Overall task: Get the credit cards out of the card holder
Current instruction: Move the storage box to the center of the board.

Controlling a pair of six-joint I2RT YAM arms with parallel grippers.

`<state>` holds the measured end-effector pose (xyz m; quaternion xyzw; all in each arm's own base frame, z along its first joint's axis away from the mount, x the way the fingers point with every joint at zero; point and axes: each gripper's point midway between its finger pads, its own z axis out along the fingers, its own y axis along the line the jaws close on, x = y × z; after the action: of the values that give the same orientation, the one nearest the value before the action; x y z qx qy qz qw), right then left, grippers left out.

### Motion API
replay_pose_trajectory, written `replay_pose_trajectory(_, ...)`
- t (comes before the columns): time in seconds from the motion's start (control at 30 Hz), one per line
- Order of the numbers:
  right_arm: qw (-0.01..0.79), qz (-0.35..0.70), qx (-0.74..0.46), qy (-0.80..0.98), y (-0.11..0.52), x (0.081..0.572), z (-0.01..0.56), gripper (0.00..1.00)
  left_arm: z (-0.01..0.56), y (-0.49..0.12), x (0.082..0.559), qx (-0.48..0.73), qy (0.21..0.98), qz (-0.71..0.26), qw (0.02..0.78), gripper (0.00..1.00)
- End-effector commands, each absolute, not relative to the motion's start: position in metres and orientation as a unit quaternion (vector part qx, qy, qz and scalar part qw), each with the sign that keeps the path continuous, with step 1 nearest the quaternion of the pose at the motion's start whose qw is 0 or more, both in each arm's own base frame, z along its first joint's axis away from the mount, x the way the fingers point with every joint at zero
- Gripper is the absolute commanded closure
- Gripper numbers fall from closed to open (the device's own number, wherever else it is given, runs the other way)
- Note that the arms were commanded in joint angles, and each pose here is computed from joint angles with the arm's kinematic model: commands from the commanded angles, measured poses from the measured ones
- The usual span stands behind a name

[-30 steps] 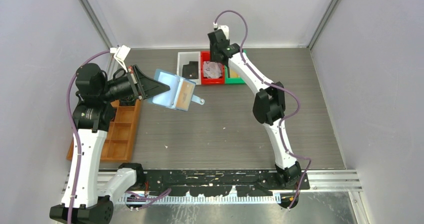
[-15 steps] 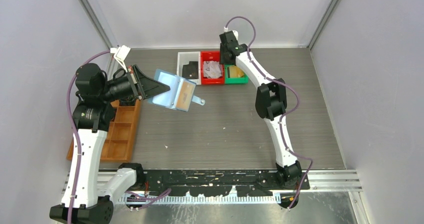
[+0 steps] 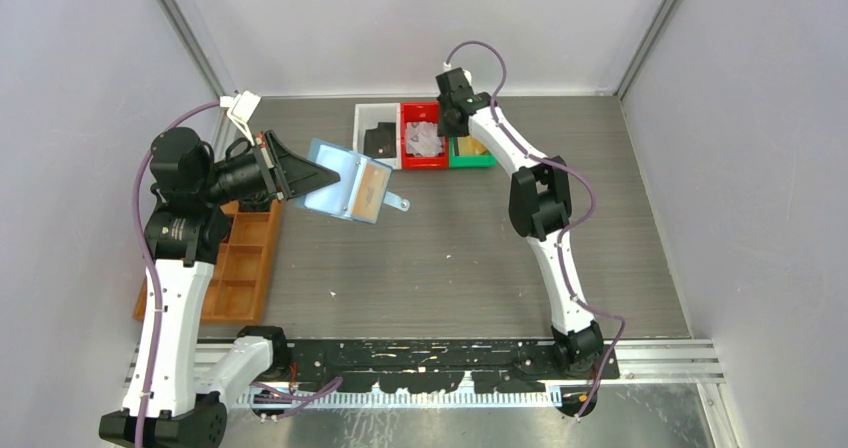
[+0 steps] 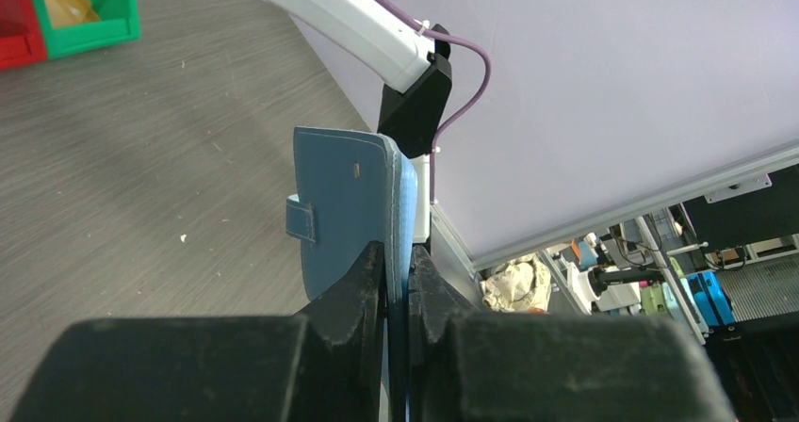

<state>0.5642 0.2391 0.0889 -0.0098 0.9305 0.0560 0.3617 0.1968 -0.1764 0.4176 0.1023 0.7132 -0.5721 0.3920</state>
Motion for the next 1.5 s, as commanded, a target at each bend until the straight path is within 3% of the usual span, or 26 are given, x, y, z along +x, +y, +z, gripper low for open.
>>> replay_pose_trajectory(0.0,0.373,0.068,-0.003,0.925,0.244,0.568,0.099,0.81,0.438,-0.176,0.186,0.135,0.692,-0.570,0.423,1.00)
replay_pose_trajectory(0.07,0.366,0.065,0.000,0.929,0.243,0.561,0.097,0.90,0.439,-0.176,0.185,0.149,0.688,-0.565,0.430,1.00)
replay_pose_trajectory(0.37,0.357,0.043,-0.005,0.933,0.235,0.485,0.094,0.99,0.433,-0.175,0.185,0.170,0.692,-0.549,0.437,1.00)
replay_pose_trajectory(0.73,0.340,0.019,-0.012,0.940,0.229,0.390,0.070,0.99,0.405,-0.173,0.176,0.192,0.706,-0.532,0.426,1.00)
replay_pose_trajectory(0.9,0.359,0.006,0.009,0.933,0.228,0.383,0.082,0.96,0.398,-0.174,0.178,0.194,0.714,-0.535,0.409,1.00)
replay_pose_trajectory(1.13,0.419,-0.016,0.089,0.904,0.209,0.395,0.121,0.99,0.395,-0.174,0.166,0.217,0.710,-0.533,0.407,1.00)
replay_pose_trajectory(1.17,0.418,-0.020,0.094,0.904,0.206,0.393,0.118,0.96,0.397,-0.174,0.164,0.220,0.707,-0.533,0.409,1.00)
replay_pose_trajectory(1.3,0.420,0.009,0.082,0.904,0.213,0.388,0.117,0.60,0.396,-0.175,0.159,0.228,0.705,-0.538,0.403,1.00)
replay_pose_trajectory(1.47,0.426,0.097,-0.005,0.899,0.242,0.376,0.178,0.25,0.389,-0.175,0.156,0.237,0.706,-0.540,0.392,1.00)
